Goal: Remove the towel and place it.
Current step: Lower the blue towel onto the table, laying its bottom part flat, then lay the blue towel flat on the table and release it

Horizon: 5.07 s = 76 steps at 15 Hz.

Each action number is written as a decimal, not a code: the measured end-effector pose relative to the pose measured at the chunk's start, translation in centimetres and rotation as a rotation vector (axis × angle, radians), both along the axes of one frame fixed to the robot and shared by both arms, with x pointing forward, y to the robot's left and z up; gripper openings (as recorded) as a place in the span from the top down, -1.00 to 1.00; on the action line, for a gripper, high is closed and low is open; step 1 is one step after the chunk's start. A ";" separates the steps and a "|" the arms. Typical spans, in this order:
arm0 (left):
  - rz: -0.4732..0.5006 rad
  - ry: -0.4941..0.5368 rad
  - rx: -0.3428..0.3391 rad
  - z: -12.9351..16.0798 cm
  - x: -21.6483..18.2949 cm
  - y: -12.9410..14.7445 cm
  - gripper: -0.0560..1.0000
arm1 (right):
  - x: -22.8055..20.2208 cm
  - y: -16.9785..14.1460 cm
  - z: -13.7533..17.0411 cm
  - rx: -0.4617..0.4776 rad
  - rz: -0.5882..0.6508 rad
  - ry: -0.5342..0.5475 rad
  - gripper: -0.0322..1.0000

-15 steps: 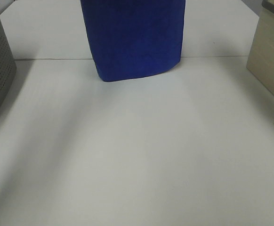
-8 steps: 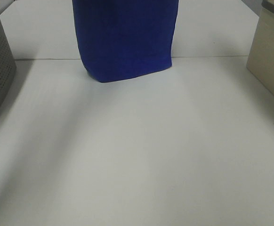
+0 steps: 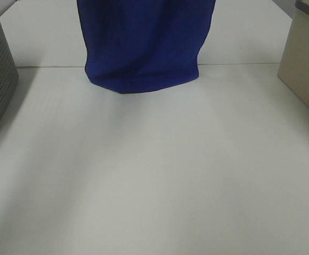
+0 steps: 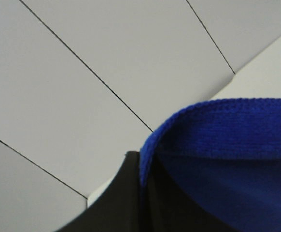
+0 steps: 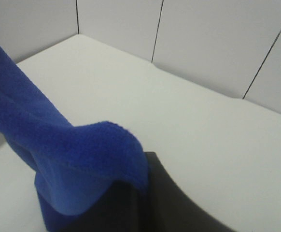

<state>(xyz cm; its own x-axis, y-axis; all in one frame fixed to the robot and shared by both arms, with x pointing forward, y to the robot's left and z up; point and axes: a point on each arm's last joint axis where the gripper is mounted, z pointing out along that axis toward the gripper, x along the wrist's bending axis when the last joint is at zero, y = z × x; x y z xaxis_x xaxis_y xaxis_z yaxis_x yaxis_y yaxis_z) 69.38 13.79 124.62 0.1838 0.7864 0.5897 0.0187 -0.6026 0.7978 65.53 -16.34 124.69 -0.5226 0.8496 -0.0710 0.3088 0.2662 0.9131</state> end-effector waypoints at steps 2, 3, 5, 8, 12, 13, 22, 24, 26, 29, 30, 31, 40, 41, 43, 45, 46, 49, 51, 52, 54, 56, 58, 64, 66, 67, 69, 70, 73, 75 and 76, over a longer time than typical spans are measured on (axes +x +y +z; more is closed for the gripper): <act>0.025 0.136 -0.011 0.7 -2.1 0.4 0.89 | -1.6 -0.2 0.5 -0.010 0.022 0.083 0.90; 0.042 0.195 -0.009 1.0 -3.0 0.8 0.89 | -2.4 -0.2 0.9 -0.002 0.040 0.112 0.90; 0.060 0.278 -0.018 1.7 -4.7 1.5 0.89 | -3.7 -0.2 1.4 0.021 0.068 0.167 0.90; 0.065 0.337 -0.043 3.6 -7.5 2.5 0.89 | -6.4 -0.3 2.4 0.050 0.120 0.272 0.90; -0.011 0.377 -0.104 3.8 -8.5 2.1 0.89 | -6.8 -0.2 2.8 0.095 0.110 0.298 0.90; -0.014 0.391 -0.105 3.7 -8.7 2.0 0.89 | -6.9 -0.2 2.9 0.104 0.113 0.298 0.90; -0.031 0.733 -0.158 -1.4 -14.4 3.2 0.89 | -12.2 -1.2 -1.7 0.097 0.121 0.571 0.90; -0.058 0.821 -0.173 -3.2 -15.7 3.1 0.89 | -13.7 -1.6 -3.6 0.081 0.113 0.643 0.90; -0.077 0.883 -0.175 -4.5 -16.7 3.2 0.89 | -14.8 -1.9 -5.2 0.068 0.108 0.700 0.90; -0.080 1.005 -0.163 -7.7 -19.0 3.8 0.89 | -18.2 -2.8 -8.7 0.041 0.095 0.820 0.90; -0.083 1.039 -0.168 -8.6 -20.0 4.1 0.89 | -19.5 -3.1 -9.9 0.038 0.095 0.859 0.90; -0.114 1.088 -0.211 -9.4 -22.4 4.5 0.89 | -21.8 -3.6 -11.6 0.041 0.096 0.911 0.90; -0.259 1.155 -0.319 -10.9 -28.6 5.4 0.89 | -28.5 -5.4 -11.0 0.062 0.110 0.794 0.90; -0.267 1.202 -0.328 -12.0 -29.0 5.1 0.89 | -29.1 -5.6 -12.0 0.055 0.104 0.817 0.90; -0.320 1.273 -0.280 -13.6 -30.4 4.0 0.89 | -30.1 -6.1 -13.9 0.032 0.084 0.861 0.90; -0.428 1.339 -0.167 -14.8 -32.9 1.9 0.89 | -31.8 -6.6 -15.8 0.031 0.057 0.903 0.90; -0.454 1.357 -0.144 -14.8 -33.6 1.3 0.89 | -32.5 -6.7 -15.8 0.046 0.064 0.891 0.90; -0.458 1.429 -0.124 -15.8 -35.2 0.5 0.89 | -34.5 -7.1 -16.1 0.085 0.060 0.857 0.90; -0.433 1.529 -0.110 -17.9 -36.5 0.5 0.89 | -35.5 -7.4 -17.1 0.112 0.036 0.883 0.90; -0.419 1.563 -0.116 -18.5 -36.8 0.5 0.89 | -35.8 -7.3 -17.5 0.124 0.033 0.899 0.90; -0.397 1.591 -0.123 -19.1 -37.1 0.6 0.89 | -36.0 -7.3 -18.3 0.135 0.035 0.933 0.90; -0.394 1.594 -0.122 -19.3 -37.1 0.7 0.89 | -36.1 -7.3 -19.7 0.122 0.024 0.981 0.90; -0.382 1.610 -0.115 -19.8 -37.1 0.7 0.89 | -36.4 -7.4 -21.1 0.121 0.002 1.038 0.90; -0.257 1.783 -0.033 -24.3 -36.4 -0.4 0.89 | -36.5 -7.2 -23.9 0.142 -0.065 1.224 0.90; -0.252 1.821 -0.015 -25.3 -36.1 -0.9 0.89 | -35.9 -7.1 -24.5 0.116 -0.084 1.282 0.90; -0.245 1.837 -0.002 -25.9 -36.0 -1.1 0.89 | -35.5 -7.0 -24.8 0.101 -0.095 1.317 0.90; -0.241 1.857 0.019 -26.5 -35.8 -1.3 0.89 | -34.8 -6.8 -25.4 0.080 -0.113 1.386 0.90; -0.240 1.859 0.021 -26.7 -35.7 -1.4 0.89 | -34.5 -6.8 -25.7 0.070 -0.121 1.417 0.90; -0.222 1.879 0.033 -27.2 -35.6 -1.5 0.89 | -33.7 -6.5 -26.6 0.044 -0.144 1.506 0.90; -0.214 1.907 0.059 -28.2 -35.3 -1.9 0.89 | -33.3 -6.4 -27.2 0.028 -0.158 1.560 0.90; -0.203 1.954 0.081 -29.5 -35.1 -2.3 0.89 | -32.8 -6.3 -27.8 0.009 -0.166 1.613 0.90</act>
<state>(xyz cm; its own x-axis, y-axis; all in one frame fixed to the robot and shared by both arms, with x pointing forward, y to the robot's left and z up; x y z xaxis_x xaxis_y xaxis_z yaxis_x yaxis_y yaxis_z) 34.28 11.47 95.10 0.5862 0.6598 -0.4702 0.6283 -0.7366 -0.2503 32.70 -22.64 96.92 0.0477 0.8986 0.4361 0.9198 0.1307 -0.3699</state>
